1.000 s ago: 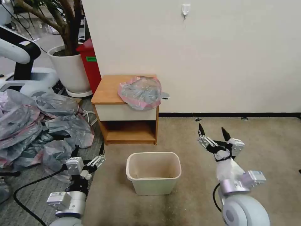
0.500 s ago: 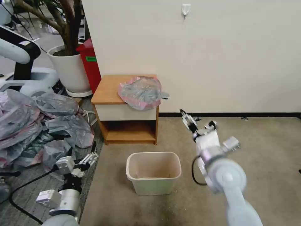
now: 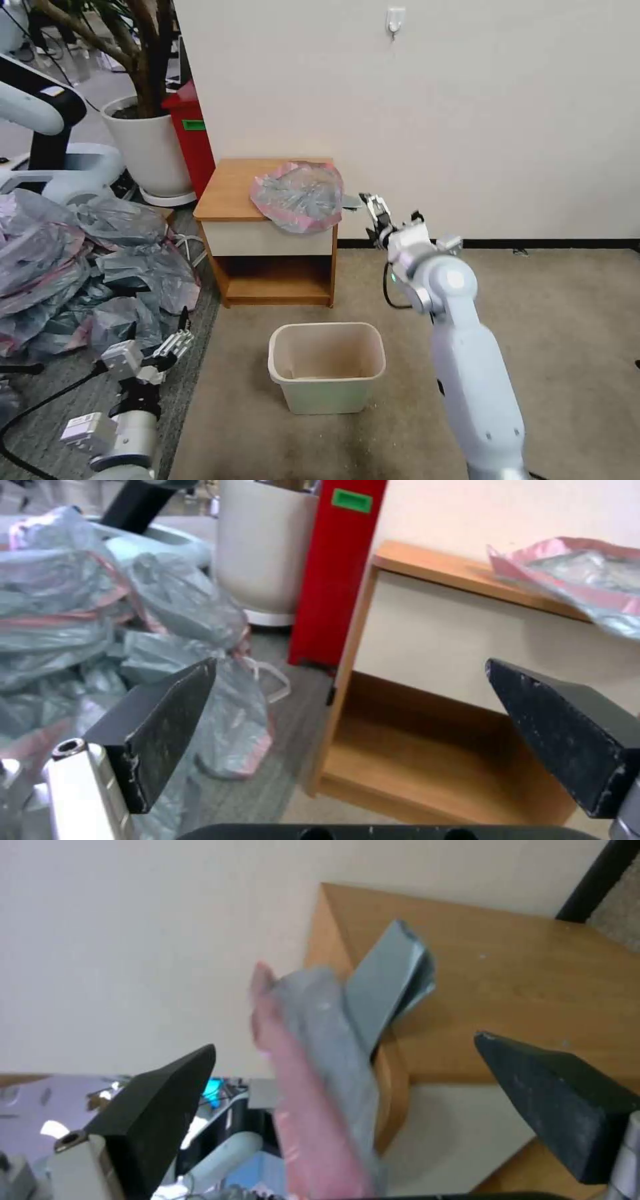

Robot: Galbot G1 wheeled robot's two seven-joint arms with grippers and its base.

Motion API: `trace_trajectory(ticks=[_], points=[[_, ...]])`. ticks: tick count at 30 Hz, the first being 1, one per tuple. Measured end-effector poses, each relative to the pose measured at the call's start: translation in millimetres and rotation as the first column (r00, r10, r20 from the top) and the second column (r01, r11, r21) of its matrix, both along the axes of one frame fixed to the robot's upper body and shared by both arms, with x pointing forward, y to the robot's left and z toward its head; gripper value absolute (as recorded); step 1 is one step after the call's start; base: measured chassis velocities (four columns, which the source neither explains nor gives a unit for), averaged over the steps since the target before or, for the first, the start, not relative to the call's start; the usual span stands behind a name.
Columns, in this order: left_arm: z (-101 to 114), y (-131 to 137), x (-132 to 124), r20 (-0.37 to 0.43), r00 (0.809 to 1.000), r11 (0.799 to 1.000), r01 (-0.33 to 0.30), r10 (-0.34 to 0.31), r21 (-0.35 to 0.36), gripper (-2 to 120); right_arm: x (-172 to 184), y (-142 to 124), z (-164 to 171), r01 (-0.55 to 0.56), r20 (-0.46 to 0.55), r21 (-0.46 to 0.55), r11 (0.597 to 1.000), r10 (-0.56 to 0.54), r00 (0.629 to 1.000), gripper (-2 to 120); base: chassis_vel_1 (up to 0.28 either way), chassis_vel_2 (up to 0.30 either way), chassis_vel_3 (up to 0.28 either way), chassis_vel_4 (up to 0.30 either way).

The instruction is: Pick up the garbage bag from the table and place it over the trash can.

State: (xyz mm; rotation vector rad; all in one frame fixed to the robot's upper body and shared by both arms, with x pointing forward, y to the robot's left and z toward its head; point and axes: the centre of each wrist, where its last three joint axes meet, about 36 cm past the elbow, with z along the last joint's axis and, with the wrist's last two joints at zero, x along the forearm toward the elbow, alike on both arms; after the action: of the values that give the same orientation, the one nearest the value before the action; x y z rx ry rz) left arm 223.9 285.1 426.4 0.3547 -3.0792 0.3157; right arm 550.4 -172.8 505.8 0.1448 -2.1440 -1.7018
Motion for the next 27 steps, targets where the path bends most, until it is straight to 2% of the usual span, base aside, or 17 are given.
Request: trace_trajectory(ticks=[4, 11, 27], points=[[2.8, 4.5, -2.6, -0.001, 1.0, 1.0, -0.023, 0.024, 0.019, 100, 33.9, 3.2, -10.0, 0.004, -0.053, -0.009, 1.0, -0.004, 0.999, 99, 0.0, 0.0, 0.0, 0.0], [3.0, 7.4, -4.6, -0.002, 0.999, 0.999, -0.045, 0.045, 0.027, 100, 59.3, 4.3, -4.6, 0.009, -0.044, -0.008, 1.0, -0.009, 0.999, 99, 0.0, 0.0, 0.0, 0.0], [0.7, 11.0, -7.9, 0.004, 0.997, 0.996, -0.073, 0.073, 0.046, 100, 76.3, 24.0, -11.8, -0.001, -0.063, 0.003, 1.0, 0.001, 0.998, 99, 0.0, 0.0, 0.0, 0.0]])
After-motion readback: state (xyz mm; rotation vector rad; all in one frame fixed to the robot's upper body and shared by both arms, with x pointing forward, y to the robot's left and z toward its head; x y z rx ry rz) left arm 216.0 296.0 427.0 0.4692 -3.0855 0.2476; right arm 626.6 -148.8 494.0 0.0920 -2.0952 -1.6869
